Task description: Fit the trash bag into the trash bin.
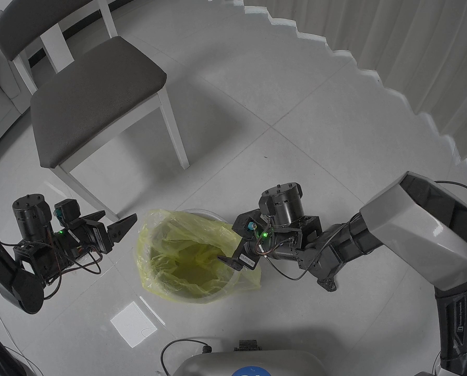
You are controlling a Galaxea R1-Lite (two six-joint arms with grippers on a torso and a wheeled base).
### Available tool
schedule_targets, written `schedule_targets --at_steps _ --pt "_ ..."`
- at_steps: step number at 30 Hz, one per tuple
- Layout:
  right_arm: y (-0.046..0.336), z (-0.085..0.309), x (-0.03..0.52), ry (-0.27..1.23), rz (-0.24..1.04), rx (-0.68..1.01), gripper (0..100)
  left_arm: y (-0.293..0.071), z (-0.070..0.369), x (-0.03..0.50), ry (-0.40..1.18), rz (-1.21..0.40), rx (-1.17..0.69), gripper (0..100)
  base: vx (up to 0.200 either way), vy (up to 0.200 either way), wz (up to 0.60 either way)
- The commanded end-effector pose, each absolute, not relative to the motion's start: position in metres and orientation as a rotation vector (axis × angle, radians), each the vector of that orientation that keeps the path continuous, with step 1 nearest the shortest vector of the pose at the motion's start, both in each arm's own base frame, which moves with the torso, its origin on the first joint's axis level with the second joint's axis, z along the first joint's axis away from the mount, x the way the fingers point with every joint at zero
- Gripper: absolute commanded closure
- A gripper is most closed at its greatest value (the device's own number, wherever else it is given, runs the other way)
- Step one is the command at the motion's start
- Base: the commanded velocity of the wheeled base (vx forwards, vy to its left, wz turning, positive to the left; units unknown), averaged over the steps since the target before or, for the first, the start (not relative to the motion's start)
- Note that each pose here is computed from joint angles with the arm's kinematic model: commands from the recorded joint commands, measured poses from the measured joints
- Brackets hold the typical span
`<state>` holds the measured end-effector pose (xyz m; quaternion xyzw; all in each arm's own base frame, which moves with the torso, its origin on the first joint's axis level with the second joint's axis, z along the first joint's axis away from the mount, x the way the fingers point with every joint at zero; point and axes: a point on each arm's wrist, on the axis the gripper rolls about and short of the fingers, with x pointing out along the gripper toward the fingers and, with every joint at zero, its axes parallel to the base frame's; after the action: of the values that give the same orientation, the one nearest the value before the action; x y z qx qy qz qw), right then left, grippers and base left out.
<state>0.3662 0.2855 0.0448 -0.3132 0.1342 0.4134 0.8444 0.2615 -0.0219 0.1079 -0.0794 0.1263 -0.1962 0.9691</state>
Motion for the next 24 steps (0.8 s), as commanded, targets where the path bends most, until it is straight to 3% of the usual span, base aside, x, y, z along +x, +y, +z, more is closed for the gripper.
schedule_targets --at_steps 1,11,12,24 --pt "0.289 0.034 0.369 0.294 0.88 -0.671 0 -0.019 0.1 0.264 0.286 -0.384 -0.167 0 0.0 0.0 0.0" --pt "0.282 0.033 0.378 0.287 0.862 -0.687 0 -0.018 0.099 0.265 0.223 -0.401 -0.159 0 0.0 0.0 0.0" --pt "0.282 0.033 0.379 0.287 0.86 -0.683 100 -0.018 0.098 0.264 0.223 -0.401 -0.159 0 0.0 0.0 0.0" --pt "0.273 0.038 0.389 0.277 0.828 -0.672 100 -0.008 0.097 0.258 0.235 -0.432 -0.176 0 0.0 0.0 0.0"
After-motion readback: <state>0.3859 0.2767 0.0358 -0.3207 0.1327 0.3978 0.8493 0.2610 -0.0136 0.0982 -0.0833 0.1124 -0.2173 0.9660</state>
